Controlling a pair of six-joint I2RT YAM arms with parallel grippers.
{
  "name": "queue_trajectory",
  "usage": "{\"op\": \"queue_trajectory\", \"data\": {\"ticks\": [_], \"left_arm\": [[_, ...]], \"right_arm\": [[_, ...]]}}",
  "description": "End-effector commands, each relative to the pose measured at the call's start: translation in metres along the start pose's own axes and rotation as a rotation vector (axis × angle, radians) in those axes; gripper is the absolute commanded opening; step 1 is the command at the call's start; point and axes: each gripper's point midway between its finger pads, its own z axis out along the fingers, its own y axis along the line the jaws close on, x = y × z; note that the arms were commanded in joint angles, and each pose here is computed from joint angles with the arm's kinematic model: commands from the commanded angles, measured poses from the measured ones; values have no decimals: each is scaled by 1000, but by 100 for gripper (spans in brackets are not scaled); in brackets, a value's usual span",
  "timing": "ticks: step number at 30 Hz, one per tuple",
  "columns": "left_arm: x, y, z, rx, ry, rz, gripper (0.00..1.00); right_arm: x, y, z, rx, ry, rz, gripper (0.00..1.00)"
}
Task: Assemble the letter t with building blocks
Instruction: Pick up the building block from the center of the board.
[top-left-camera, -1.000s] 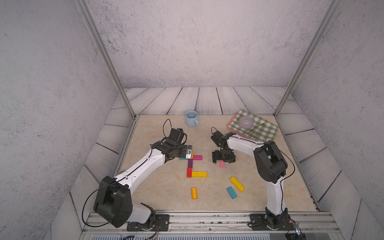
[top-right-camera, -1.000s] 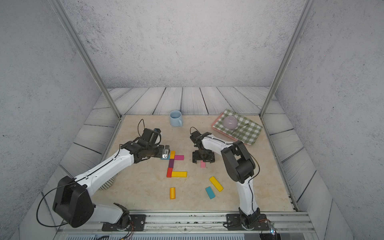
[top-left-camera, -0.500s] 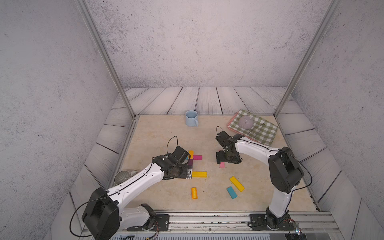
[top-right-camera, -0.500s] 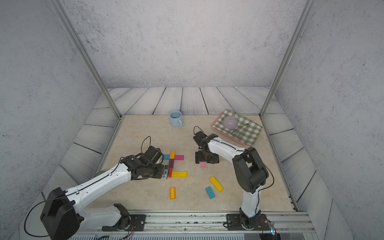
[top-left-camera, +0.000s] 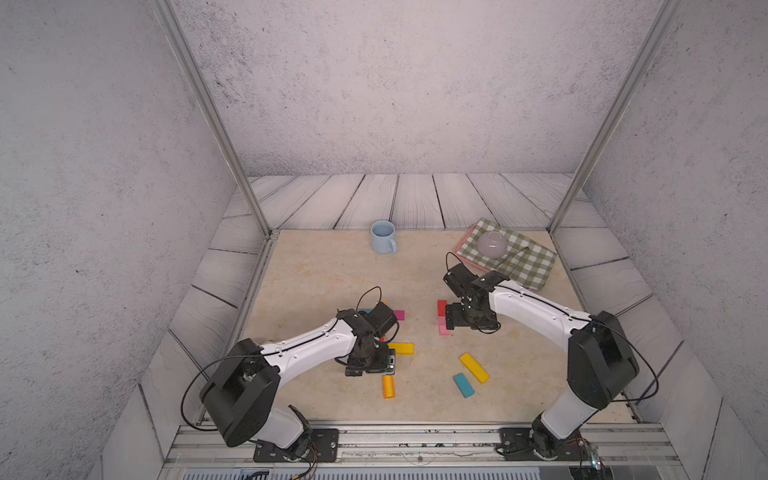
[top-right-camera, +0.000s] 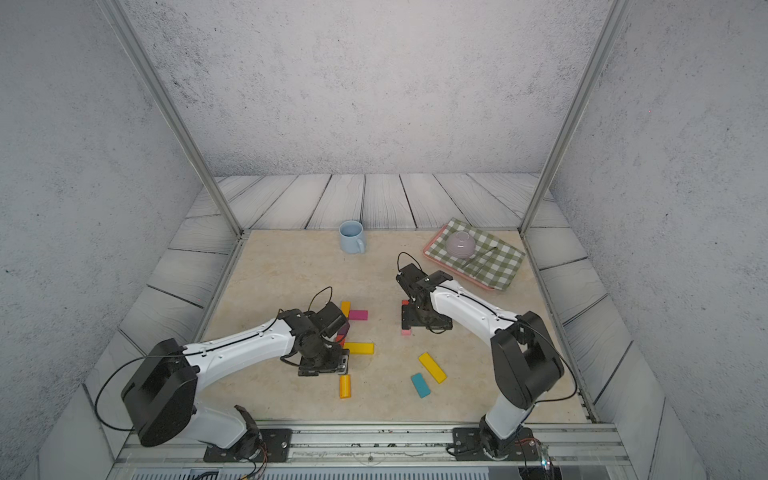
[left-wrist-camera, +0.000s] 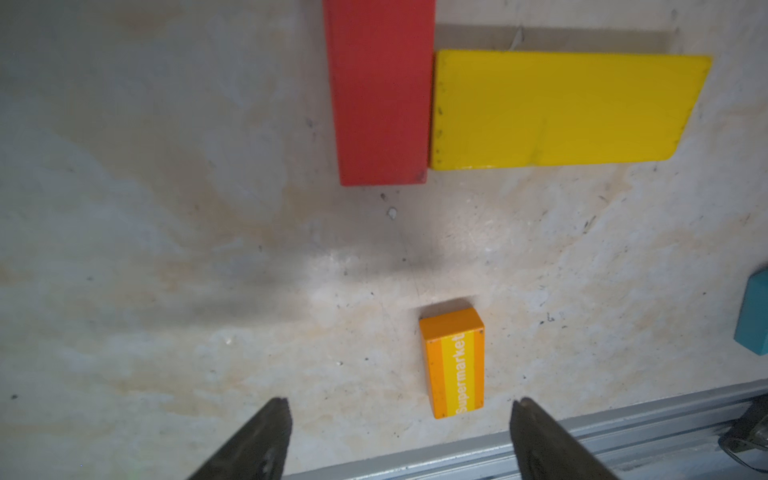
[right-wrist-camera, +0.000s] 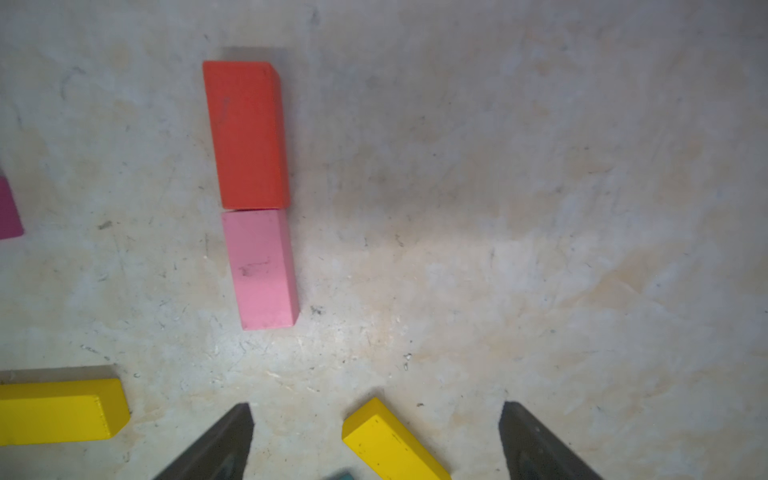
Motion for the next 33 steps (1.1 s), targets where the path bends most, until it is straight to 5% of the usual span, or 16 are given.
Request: {"op": "queue_trajectory", "data": {"ticks": [1,22,33], "left_arm": [[-2,-7,-7,-1,-2,-19,86],[13,-14,47,-28,66,-29,77],[11,-20,48,-45,72,-22,48]], "right_arm": [[5,-20,-12,37,-30,56,95],[18,-23,-1,41,4,68,95],[19,-24,1,39,3,66,96]]}}
